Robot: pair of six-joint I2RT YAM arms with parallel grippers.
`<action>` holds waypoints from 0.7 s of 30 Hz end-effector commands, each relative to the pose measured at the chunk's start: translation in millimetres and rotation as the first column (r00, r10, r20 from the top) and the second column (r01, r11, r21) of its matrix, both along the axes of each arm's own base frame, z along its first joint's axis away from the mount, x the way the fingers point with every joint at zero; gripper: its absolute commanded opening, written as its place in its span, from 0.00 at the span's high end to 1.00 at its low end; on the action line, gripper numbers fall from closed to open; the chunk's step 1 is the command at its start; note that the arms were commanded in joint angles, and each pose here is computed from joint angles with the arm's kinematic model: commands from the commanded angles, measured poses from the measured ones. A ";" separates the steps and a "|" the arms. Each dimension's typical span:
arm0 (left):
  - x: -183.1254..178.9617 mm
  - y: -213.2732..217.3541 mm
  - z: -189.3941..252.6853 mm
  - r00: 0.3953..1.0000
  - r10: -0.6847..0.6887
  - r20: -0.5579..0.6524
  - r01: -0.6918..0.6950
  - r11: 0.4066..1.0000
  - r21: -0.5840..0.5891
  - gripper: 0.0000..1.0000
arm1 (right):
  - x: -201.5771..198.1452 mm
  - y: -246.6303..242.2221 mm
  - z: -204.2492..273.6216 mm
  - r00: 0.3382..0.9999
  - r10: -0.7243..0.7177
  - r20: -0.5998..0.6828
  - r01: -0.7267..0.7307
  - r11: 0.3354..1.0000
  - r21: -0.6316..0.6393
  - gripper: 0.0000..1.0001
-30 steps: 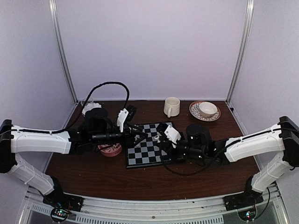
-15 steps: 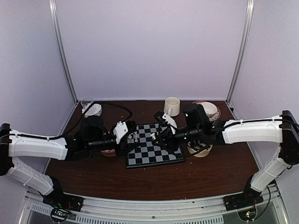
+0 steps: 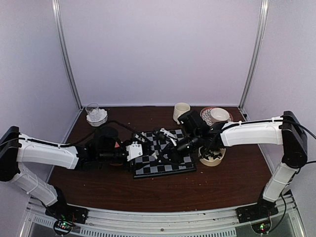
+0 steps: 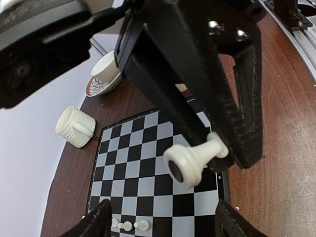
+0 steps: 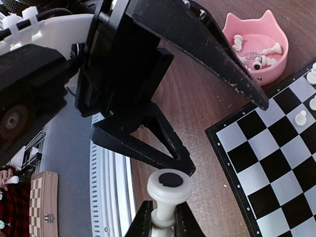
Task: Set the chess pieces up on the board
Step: Pass from the right arm to the left
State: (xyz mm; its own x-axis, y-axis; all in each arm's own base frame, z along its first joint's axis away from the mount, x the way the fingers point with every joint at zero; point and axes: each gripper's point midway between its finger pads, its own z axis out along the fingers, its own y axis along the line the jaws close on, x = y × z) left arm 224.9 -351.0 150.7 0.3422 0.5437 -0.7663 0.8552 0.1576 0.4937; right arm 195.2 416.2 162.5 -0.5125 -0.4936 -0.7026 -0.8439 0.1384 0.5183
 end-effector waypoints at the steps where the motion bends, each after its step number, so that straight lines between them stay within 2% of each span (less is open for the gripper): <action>1: -15.0 -4.4 5.9 0.988 -0.113 0.105 0.115 0.993 -0.006 0.29 | -9.9 2.6 -3.6 0.993 0.054 -0.108 -0.056 0.998 -0.014 0.91; 5: -25.5 -3.6 4.1 0.967 -0.151 0.206 0.157 0.987 -0.012 0.29 | -12.6 8.7 -11.2 0.977 0.069 -0.200 -0.074 0.997 -0.016 0.91; 11: -30.6 -7.3 -0.2 0.959 -0.183 0.217 0.183 0.983 0.024 0.37 | -12.5 14.0 -20.8 0.959 0.057 -0.277 -0.068 0.997 -0.027 0.91; 17: -35.4 -8.9 -0.3 0.951 -0.202 0.236 0.199 0.979 0.035 0.38 | -11.9 19.0 -29.8 0.942 0.052 -0.333 -0.066 0.997 -0.031 0.92; 21: -40.1 -13.2 -6.9 0.945 -0.236 0.227 0.226 0.972 0.071 0.44 | -11.5 21.5 -32.2 0.935 0.052 -0.352 -0.065 0.998 -0.024 0.92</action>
State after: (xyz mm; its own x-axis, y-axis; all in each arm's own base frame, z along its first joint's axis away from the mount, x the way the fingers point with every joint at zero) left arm 189.0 -354.2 132.0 0.5733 0.4999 -0.6492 0.7610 -0.0313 0.6480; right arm 179.3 430.2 121.0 -0.6825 -0.5686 -0.4593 -0.6351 0.1503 0.7576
